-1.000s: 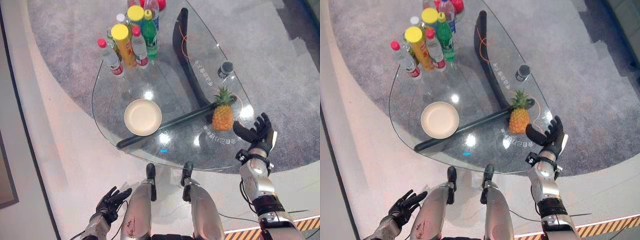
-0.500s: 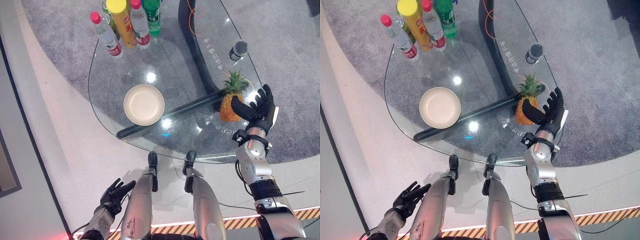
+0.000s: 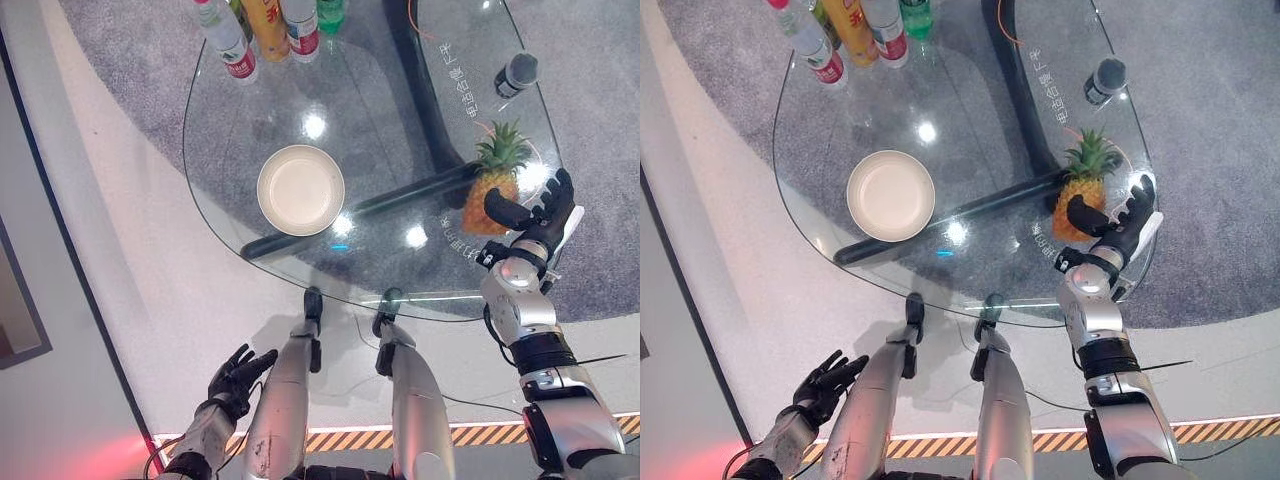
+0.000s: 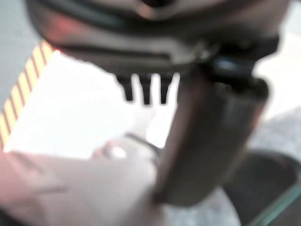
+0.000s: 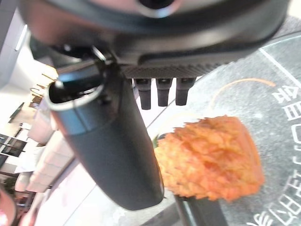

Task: Pick up the fruit to the plate

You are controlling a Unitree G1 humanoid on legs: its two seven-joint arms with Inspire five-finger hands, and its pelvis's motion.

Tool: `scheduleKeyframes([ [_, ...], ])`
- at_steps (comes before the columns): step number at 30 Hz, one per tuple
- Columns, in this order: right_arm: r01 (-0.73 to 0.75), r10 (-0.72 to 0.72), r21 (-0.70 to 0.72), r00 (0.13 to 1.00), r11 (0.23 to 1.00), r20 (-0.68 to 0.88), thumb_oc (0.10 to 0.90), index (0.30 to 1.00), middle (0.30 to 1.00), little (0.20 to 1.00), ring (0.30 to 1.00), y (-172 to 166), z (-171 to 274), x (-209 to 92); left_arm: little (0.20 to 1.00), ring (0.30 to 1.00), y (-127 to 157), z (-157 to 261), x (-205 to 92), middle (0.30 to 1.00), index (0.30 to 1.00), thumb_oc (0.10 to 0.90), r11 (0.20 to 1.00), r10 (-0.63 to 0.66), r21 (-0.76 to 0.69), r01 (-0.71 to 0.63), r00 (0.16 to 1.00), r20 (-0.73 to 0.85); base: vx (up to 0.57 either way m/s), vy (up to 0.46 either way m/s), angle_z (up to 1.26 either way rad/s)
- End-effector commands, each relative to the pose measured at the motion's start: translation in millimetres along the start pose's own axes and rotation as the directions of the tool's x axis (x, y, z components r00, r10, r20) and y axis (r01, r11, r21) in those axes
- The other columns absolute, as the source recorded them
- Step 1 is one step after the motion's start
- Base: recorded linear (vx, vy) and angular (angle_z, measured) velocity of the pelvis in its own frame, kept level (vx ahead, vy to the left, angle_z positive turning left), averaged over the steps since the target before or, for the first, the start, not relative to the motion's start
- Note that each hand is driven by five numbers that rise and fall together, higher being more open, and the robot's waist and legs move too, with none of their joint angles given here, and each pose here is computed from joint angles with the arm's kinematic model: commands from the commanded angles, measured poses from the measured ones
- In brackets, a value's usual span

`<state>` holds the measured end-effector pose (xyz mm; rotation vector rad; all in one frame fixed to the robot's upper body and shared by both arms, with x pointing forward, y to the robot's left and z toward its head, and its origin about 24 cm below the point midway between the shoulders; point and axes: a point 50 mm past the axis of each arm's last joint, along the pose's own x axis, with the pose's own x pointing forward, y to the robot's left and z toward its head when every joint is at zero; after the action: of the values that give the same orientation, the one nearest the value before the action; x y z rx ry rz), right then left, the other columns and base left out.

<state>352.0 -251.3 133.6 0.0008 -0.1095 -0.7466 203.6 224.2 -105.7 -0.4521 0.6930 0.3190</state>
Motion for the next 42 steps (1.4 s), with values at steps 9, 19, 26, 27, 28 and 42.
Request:
scheduleKeyframes([
  [9,-0.03,0.029,0.027,0.999,0.999,0.034,0.8,0.9,0.9,0.9,0.9,-8,31,19,0.9,0.9,1,-12,-5,0.9,0.9,0.8,1.0,-0.006,-0.03,0.005,1.0,-0.015,0.0,0.0,0.0],
  [19,-0.076,0.077,0.009,0.984,0.997,-0.158,0.8,0.9,0.9,0.9,0.9,-1,6,23,0.9,0.9,3,-14,-5,0.9,0.9,0.8,1.0,-0.008,-0.003,0.008,1.0,-0.028,0.0,-0.003,0.01],
  [26,-0.087,0.084,-0.012,0.981,0.996,-0.174,0.8,0.9,0.9,0.9,0.9,3,11,26,0.9,0.9,2,-14,-5,0.9,0.9,0.8,1.0,-0.019,-0.008,0.018,1.0,-0.024,0.01,-0.001,0.04],
  [27,-0.086,0.081,-0.022,0.981,0.996,-0.176,0.8,0.9,0.9,0.9,0.9,3,11,27,0.9,0.9,1,-13,-5,0.9,0.9,0.8,1.0,-0.022,-0.009,0.022,1.0,-0.022,0.0,0.0,0.0],
  [28,-0.083,0.074,-0.043,0.98,0.996,-0.183,0.8,0.9,0.9,0.9,0.9,2,12,28,0.9,0.9,1,-13,-5,0.9,0.9,0.8,1.0,-0.025,-0.011,0.025,0.999,-0.02,0.0,0.0,0.0],
  [42,-0.094,0.029,-0.167,0.936,0.981,-0.351,0.8,0.9,0.9,0.9,0.9,-7,4,44,0.9,0.9,2,-11,-5,0.9,0.9,0.8,0.998,-0.059,-0.005,0.059,0.998,-0.024,0.0,0.001,0.02],
])
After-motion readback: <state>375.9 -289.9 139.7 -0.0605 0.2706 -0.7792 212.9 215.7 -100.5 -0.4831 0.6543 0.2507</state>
